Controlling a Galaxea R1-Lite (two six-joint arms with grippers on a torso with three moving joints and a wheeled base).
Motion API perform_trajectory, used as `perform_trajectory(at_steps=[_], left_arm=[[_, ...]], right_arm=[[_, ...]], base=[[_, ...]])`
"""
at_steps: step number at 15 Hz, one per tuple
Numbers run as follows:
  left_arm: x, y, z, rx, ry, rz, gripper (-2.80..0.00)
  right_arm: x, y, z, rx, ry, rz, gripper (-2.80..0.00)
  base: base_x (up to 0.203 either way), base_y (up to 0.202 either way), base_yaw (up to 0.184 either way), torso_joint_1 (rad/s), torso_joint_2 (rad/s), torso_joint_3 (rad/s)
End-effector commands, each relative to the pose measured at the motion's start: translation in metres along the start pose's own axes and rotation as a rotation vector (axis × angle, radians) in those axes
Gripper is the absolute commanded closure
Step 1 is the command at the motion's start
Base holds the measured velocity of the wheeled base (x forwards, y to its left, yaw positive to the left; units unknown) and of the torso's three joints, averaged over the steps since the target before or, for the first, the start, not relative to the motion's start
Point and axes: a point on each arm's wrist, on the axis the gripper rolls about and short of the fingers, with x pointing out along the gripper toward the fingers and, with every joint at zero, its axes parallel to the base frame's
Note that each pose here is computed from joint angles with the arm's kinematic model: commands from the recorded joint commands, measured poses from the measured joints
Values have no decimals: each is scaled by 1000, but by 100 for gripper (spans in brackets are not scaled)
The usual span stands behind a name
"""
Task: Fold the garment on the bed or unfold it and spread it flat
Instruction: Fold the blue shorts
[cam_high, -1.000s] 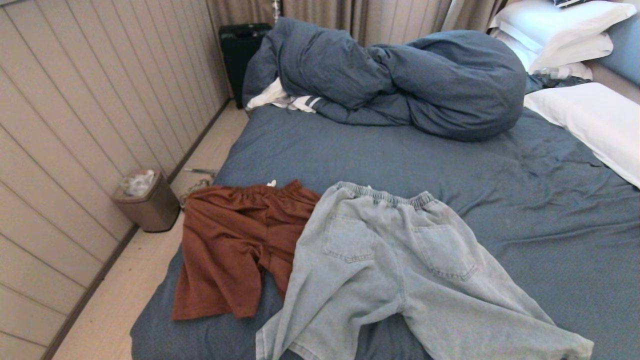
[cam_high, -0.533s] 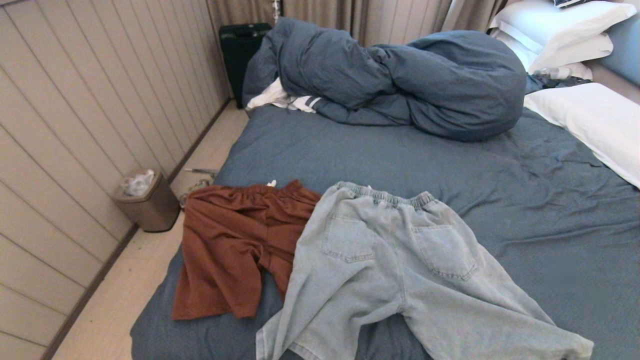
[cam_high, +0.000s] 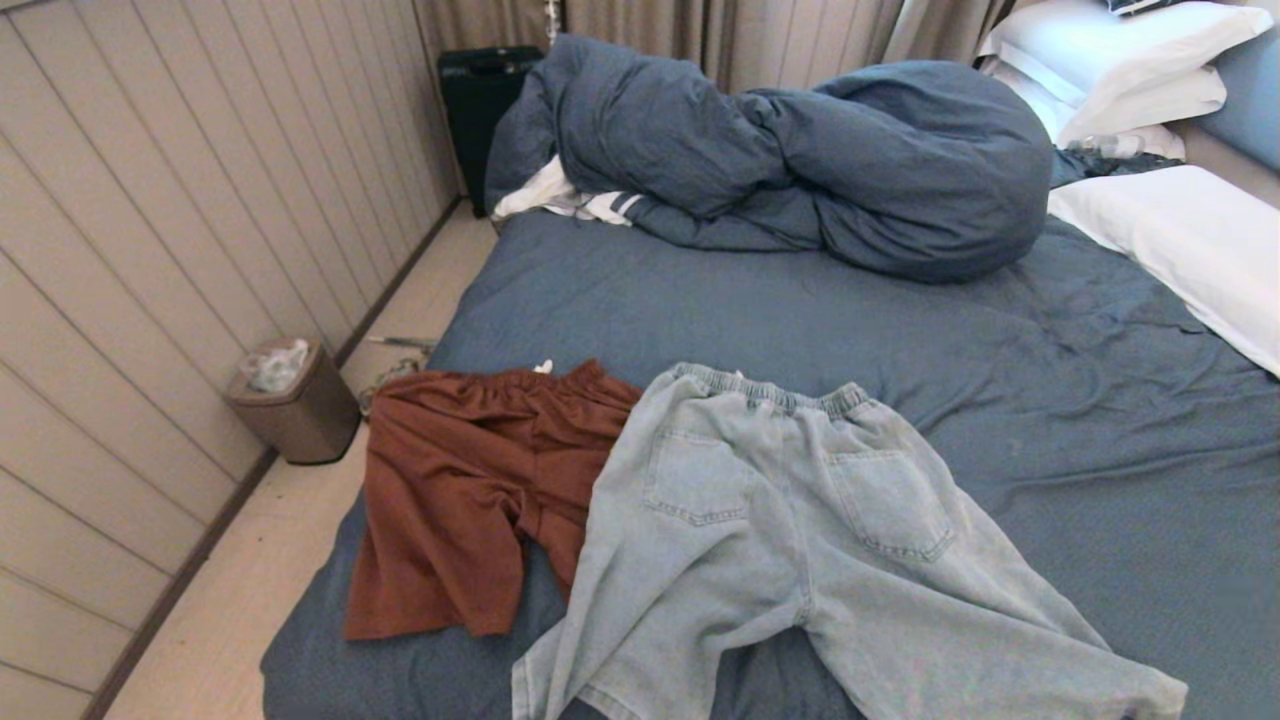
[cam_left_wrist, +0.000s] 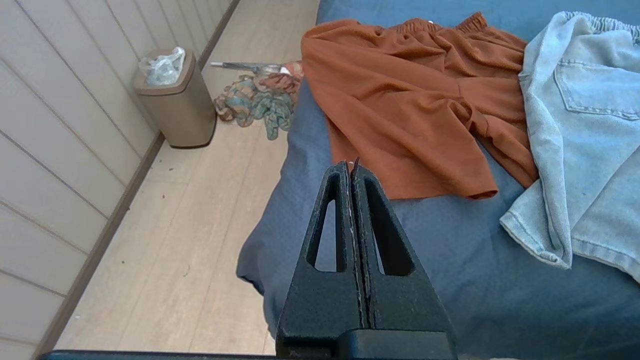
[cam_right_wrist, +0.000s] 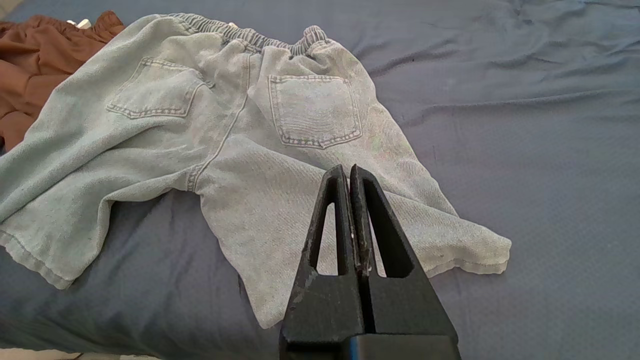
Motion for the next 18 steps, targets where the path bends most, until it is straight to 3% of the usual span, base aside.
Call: perform_trajectory(at_steps=[1, 18], left_arm=[[0, 0, -1, 0, 5, 0, 0], [0, 0, -1, 0, 5, 0, 0]], right_arm=[[-1, 0, -1, 1, -6, 1, 0], [-1, 0, -1, 0, -7, 1, 0]], base=[[0, 0, 0, 0, 0, 0], [0, 0, 0, 0, 0, 0]])
